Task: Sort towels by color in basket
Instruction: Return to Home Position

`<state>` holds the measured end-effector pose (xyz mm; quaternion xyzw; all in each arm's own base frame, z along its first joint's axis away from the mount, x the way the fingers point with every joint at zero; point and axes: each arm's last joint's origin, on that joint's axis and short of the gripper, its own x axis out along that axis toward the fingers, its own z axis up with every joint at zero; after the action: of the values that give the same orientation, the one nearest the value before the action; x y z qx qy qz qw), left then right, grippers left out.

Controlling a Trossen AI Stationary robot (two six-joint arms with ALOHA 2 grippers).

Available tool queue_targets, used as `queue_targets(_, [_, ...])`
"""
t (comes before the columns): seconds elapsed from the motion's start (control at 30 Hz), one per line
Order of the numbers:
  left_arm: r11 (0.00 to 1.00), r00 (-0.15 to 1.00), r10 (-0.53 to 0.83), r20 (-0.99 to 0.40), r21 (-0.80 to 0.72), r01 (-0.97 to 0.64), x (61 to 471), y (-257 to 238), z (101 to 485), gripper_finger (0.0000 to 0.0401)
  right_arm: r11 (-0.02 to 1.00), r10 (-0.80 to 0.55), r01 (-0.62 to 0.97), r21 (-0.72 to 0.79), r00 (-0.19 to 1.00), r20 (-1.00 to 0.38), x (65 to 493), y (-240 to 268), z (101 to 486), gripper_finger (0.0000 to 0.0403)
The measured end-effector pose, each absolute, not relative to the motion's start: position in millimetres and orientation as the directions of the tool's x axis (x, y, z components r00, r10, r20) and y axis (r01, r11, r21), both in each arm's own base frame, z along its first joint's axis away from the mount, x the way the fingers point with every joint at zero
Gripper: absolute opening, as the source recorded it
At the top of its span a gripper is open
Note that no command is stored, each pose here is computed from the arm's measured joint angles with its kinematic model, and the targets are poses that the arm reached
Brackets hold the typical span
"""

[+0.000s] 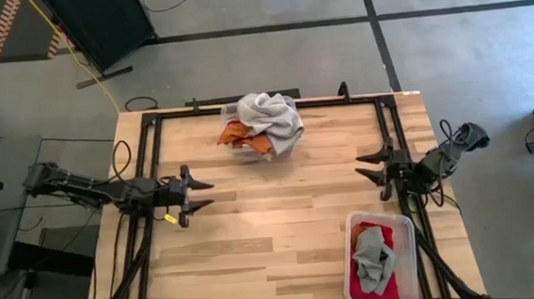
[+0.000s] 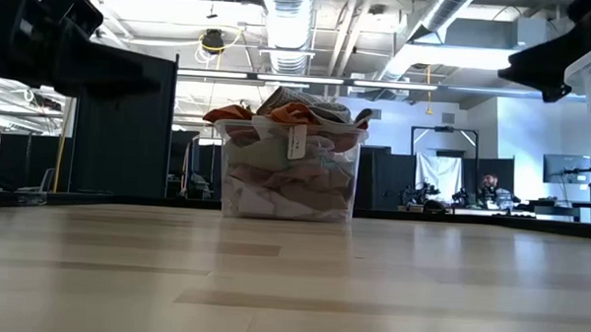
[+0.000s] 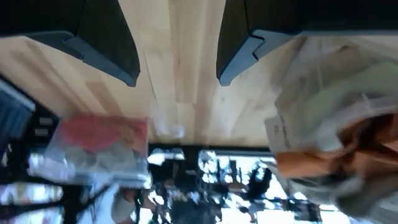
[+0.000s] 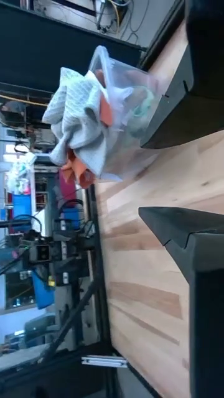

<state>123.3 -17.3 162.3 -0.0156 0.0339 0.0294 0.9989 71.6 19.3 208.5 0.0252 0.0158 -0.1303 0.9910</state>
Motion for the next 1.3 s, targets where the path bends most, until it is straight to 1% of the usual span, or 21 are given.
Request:
queue_targets(0.07, [0.999, 0.996, 0.037, -0.077, -0.009, -0.038, 124, -17, 161, 0.0204, 0.959, -0.276, 0.277, 0.067, 0.961, -0.020, 74, 19, 206, 0.0188])
queue_targets(0.17, [0.999, 0.998, 0.043, -0.054, 0.036, -0.041, 124, -15, 163, 0.0204, 0.949, -0.308, 0.310, 0.065, 0.951, -0.040, 77, 18, 198, 0.0188])
queue_targets(0.3, [0.997, 0.996, 0.066, -0.056, 0.040, -0.064, 124, -12, 163, 0.0204, 0.919, -0.364, 0.367, 0.144, 0.930, -0.047, 78, 14, 195, 0.0188])
queue_targets(0.43, [0.998, 0.993, 0.066, -0.098, 0.021, -0.064, 124, -12, 159, 0.0204, 0.896, -0.382, 0.383, 0.227, 0.923, -0.050, 78, 12, 194, 0.0188])
queue_targets(0.63, [0.997, 0.980, 0.068, -0.185, -0.013, -0.071, 123, -12, 150, 0.0204, 0.900, -0.380, 0.389, 0.198, 0.921, -0.083, 78, 12, 190, 0.0188])
queue_targets(0.83, [0.998, 0.965, 0.070, -0.251, 0.006, -0.070, 121, -12, 143, 0.0204, 0.900, -0.380, 0.391, 0.191, 0.920, -0.090, 78, 12, 189, 0.0188])
queue_targets(1.3, [0.997, 0.947, 0.073, -0.313, 0.023, -0.069, 119, -11, 137, 0.0204, 0.901, -0.380, 0.390, 0.191, 0.921, -0.090, 78, 12, 189, 0.0188])
